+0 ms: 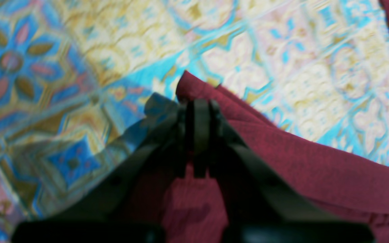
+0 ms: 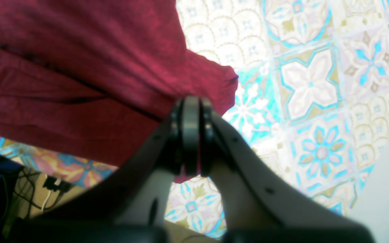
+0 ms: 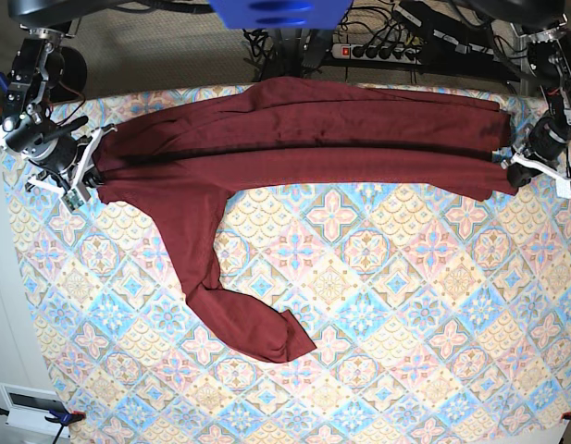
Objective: Layout the t-shirt on the table in an organized manner, then fold the t-shirt properly
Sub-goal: 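Lift the opposite edge with both grippers and fold it over the first fold, then release the left gripper and move the right gripper to the hanging sleeve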
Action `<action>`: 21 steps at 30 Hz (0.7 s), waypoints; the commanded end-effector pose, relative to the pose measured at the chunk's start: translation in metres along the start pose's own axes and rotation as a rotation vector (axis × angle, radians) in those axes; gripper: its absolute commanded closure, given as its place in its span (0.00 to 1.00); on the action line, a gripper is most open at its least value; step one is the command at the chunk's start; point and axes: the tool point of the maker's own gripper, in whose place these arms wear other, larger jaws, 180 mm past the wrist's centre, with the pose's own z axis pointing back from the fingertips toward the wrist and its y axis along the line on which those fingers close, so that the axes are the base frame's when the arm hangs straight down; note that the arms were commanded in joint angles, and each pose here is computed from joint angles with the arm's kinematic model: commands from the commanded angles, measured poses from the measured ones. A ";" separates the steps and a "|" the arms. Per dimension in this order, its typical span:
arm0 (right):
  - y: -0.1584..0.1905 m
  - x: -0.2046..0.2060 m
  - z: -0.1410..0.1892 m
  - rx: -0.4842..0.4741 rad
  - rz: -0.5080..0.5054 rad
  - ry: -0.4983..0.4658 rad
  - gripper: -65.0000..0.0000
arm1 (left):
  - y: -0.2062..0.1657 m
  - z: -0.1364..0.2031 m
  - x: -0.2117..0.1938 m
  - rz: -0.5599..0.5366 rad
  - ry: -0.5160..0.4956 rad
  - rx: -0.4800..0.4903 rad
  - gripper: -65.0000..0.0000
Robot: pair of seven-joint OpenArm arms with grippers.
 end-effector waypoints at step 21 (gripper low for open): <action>0.006 -0.029 -0.008 -0.020 0.229 0.199 1.00 | 0.004 -0.008 -0.017 -0.168 0.091 0.081 0.82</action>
